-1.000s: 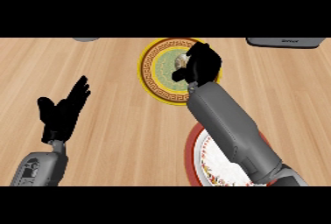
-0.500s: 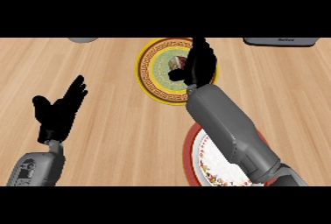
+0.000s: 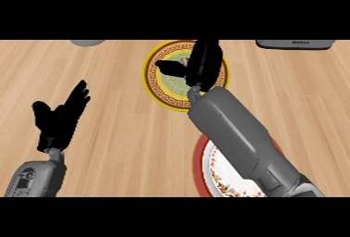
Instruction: Pick the cupcake from the plate and place it in the plate
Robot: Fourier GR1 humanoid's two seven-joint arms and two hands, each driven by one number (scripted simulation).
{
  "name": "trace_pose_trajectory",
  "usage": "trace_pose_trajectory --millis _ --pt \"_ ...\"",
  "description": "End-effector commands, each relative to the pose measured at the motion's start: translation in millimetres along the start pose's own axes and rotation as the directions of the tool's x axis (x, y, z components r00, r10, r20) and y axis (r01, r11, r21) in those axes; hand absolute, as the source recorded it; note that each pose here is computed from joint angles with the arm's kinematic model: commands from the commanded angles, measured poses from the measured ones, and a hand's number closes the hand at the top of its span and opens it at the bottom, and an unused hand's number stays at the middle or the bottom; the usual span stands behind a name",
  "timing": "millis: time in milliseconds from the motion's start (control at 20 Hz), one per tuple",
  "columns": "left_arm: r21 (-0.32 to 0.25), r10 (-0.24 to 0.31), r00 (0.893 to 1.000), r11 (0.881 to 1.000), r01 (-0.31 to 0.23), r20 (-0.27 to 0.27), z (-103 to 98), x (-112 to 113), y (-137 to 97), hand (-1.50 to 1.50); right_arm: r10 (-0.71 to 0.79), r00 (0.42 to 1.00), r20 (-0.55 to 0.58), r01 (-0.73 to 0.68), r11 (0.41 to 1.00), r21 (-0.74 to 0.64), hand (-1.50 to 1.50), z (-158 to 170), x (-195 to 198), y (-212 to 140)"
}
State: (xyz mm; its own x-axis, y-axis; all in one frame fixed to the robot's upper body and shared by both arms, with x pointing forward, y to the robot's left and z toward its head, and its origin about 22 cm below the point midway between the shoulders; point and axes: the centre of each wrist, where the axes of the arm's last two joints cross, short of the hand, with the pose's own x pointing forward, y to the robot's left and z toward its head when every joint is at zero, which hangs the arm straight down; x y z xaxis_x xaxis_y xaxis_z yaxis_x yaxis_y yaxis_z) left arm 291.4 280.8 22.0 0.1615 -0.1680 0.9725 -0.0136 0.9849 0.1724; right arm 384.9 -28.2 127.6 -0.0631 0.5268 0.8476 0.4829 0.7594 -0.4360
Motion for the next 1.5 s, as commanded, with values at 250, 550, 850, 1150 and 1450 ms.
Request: trace_pose_trajectory --millis 250,550,850,1150,1450 --pt "0.038 0.010 1.000 0.999 -0.011 0.010 -4 -4 6 0.00 -0.254 0.961 -0.110 0.261 0.963 0.061 -1.50 23 -14 -13" --pt "0.029 0.009 1.000 1.000 -0.008 -0.013 14 -10 -8 0.00 -0.236 0.969 -0.067 0.240 0.970 0.047 -1.50 33 -63 -30" --pt "0.045 0.010 1.000 0.999 -0.010 0.000 15 -5 23 0.00 -0.241 0.969 -0.061 0.244 0.969 0.044 -1.50 15 -69 -66" --pt "0.020 0.002 1.000 1.000 -0.002 -0.001 3 -12 15 0.00 -0.203 0.975 -0.091 0.206 0.978 0.024 -1.50 13 -91 -65" --pt "0.033 0.009 1.000 0.999 -0.009 0.002 9 -9 23 0.00 -0.138 0.984 -0.113 0.142 0.990 0.025 -1.50 37 -92 -87"
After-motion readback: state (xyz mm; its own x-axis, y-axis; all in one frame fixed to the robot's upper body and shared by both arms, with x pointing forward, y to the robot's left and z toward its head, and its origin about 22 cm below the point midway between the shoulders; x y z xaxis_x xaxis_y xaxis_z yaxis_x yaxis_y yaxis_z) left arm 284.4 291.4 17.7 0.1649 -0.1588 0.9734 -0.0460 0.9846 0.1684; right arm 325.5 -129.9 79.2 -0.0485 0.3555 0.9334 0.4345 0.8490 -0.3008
